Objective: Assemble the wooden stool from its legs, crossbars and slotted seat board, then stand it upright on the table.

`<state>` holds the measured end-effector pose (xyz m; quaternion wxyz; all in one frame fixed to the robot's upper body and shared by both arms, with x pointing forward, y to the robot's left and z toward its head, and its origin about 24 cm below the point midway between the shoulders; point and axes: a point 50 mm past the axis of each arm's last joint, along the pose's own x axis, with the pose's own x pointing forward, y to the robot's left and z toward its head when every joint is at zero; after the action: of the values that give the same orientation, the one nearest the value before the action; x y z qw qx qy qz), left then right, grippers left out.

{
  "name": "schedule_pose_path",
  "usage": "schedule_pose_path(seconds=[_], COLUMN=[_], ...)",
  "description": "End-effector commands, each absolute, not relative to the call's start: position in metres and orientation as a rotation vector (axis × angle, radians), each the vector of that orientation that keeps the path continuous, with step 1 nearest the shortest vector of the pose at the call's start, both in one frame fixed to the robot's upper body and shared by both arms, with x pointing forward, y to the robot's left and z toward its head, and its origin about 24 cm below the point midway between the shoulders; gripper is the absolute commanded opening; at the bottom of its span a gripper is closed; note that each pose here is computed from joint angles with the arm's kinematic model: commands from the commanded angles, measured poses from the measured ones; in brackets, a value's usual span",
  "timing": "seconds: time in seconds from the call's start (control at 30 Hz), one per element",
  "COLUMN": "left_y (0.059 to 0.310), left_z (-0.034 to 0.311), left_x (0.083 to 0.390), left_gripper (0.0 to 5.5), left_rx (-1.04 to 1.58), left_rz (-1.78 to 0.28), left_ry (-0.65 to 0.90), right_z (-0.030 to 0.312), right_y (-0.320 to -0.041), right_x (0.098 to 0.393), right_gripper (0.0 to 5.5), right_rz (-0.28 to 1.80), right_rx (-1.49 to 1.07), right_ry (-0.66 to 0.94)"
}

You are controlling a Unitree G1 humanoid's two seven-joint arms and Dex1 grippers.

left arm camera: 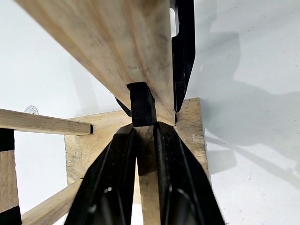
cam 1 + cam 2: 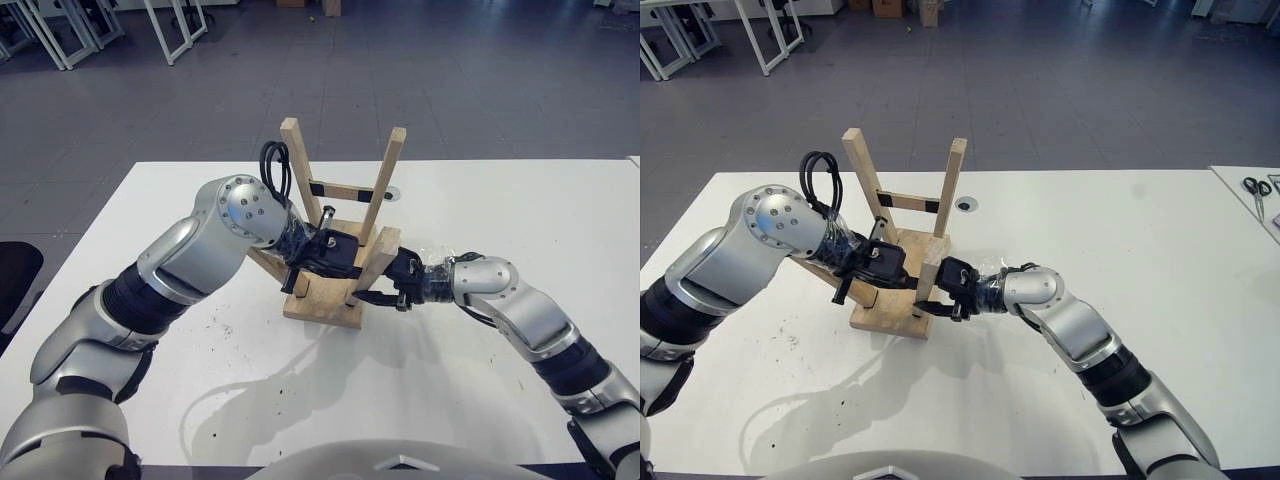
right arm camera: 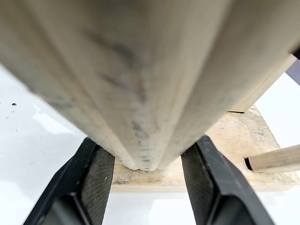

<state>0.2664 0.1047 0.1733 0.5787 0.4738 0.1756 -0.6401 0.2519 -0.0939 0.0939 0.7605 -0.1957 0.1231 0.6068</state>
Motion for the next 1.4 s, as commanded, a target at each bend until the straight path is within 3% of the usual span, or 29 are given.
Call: schedule_pose_path(seconds=[0.03,0.3,0.5,0.53,0.87,0.97,1.17,1.33,1.4], left_y=[0.126,0.127,0.109,0.107,0.112,0.117,0.129,0.143,0.151], left_z=[0.129,0.132,0.169,0.172,0.178,0.210,0.276,0.300,0.289], left_x=[0.263,0.266,0.285,0.287,0.296,0.304,0.301,0.298,0.297], left_gripper=[0.44,0.44,0.44,0.81,2.48,3.01,3.04,3.05,3.05], left_rx=[1.104,1.058,0.923,0.909,0.957,0.946,0.906,0.806,0.787], left_rz=[-1.449,-1.426,-1.428,-1.445,-1.462,-1.362,-1.243,-1.145,-1.116], left_ry=[0.649,0.627,0.386,0.360,0.278,0.164,0.003,-0.066,-0.021], right_z=[0.003,-0.005,0.017,0.022,0.048,0.051,0.056,0.087,0.096], right_y=[-0.143,-0.148,-0.146,-0.147,-0.148,-0.149,-0.145,-0.140,-0.145], right_x=[0.231,0.229,0.249,0.253,0.275,0.276,0.275,0.274,0.269], right_gripper=[2.02,2.02,2.02,2.02,2.02,2.02,2.02,3.14,3.18], right_rz=[1.173,1.145,1.079,1.068,1.027,1.012,0.984,0.923,0.908], right_rx=[-0.647,-0.708,-0.624,-0.619,-0.611,-0.613,-0.616,-0.545,-0.550], right_ry=[0.860,0.866,0.785,0.769,0.682,0.669,0.639,0.546,0.541])
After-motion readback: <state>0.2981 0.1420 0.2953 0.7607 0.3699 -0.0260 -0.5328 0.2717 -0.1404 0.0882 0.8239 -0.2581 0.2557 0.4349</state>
